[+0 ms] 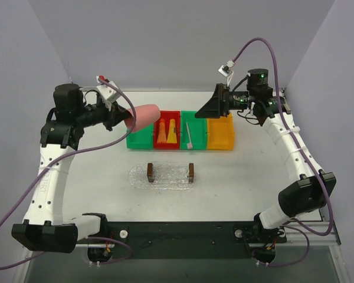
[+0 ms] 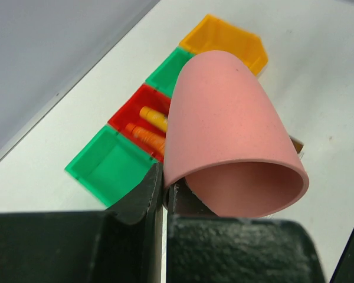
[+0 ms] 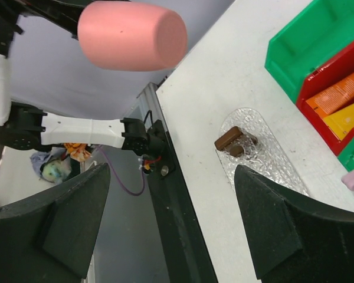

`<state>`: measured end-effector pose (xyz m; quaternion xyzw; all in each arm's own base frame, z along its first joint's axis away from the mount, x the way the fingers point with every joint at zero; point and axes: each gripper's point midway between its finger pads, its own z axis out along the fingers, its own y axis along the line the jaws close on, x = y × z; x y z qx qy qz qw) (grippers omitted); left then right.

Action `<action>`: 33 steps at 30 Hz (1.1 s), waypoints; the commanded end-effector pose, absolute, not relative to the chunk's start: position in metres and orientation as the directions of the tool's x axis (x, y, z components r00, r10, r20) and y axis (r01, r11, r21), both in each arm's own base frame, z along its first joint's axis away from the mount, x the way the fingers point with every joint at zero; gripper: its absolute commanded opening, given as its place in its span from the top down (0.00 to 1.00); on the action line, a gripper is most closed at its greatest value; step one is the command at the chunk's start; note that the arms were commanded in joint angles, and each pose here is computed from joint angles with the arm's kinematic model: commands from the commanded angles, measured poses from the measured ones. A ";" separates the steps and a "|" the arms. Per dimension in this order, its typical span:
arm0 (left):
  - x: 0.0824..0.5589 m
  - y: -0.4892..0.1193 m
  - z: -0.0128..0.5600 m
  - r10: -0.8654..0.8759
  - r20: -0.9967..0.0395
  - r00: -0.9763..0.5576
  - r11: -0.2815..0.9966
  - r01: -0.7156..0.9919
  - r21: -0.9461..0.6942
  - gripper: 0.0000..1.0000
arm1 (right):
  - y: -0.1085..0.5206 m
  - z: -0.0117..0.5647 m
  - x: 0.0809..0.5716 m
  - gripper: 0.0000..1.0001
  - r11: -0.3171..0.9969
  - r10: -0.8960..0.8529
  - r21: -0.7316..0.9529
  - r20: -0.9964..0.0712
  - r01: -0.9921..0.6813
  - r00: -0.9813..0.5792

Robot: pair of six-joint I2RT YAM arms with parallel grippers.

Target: Prepare toiletry sets of a toothbrush and toothpaste on the tray

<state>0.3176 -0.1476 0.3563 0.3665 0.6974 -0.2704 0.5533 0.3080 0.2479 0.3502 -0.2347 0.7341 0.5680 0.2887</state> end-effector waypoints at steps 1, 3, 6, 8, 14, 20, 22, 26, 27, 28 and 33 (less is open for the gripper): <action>0.280 -0.106 0.310 0.523 -0.820 -0.232 0.558 0.821 0.123 1.00 | 0.236 0.350 0.296 0.19 0.319 -0.070 0.599 -0.758 -0.735 -0.649; 0.273 -0.095 0.294 0.585 -0.764 -0.273 0.551 0.825 0.127 1.00 | 0.234 0.344 0.295 0.19 0.336 -0.074 0.599 -0.752 -0.727 -0.655; 0.267 -0.073 0.273 0.675 -0.661 -0.328 0.548 0.823 0.150 1.00 | 0.231 0.339 0.295 0.19 0.365 -0.086 0.579 -0.758 -0.729 -0.646; 0.265 -0.063 0.266 0.720 -0.606 -0.338 0.533 0.828 0.171 1.00 | 0.229 0.338 0.296 0.19 0.375 -0.093 0.568 -0.763 -0.733 -0.639; 0.250 -0.054 0.242 0.791 -0.480 -0.379 0.481 0.871 0.104 1.00 | 0.227 0.327 0.294 0.19 0.395 -0.114 0.574 -0.744 -0.718 -0.658; 0.247 -0.057 0.222 0.847 -0.380 -0.372 0.428 0.901 0.071 1.00 | 0.227 0.323 0.294 0.19 0.393 -0.119 0.590 -0.728 -0.705 -0.676; 0.247 -0.061 0.216 0.865 -0.348 -0.362 0.409 0.910 0.071 1.00 | 0.227 0.322 0.294 0.19 0.393 -0.123 0.583 -0.733 -0.711 -0.669; 0.249 -0.066 0.202 0.891 -0.281 -0.356 0.381 0.924 0.040 1.00 | 0.226 0.317 0.293 0.20 0.398 -0.135 0.588 -0.722 -0.704 -0.679; 0.249 -0.067 0.199 0.896 -0.266 -0.356 0.378 0.925 0.034 1.00 | 0.225 0.316 0.293 0.20 0.402 -0.139 0.584 -0.722 -0.705 -0.678; 0.250 -0.067 0.196 0.900 -0.250 -0.357 0.375 0.926 0.030 1.00 | 0.225 0.313 0.293 0.20 0.406 -0.143 0.582 -0.721 -0.704 -0.678; 0.252 -0.077 0.177 0.913 -0.206 -0.352 0.356 0.934 -0.018 1.00 | 0.218 0.301 0.292 0.20 0.453 -0.166 0.551 -0.720 -0.701 -0.674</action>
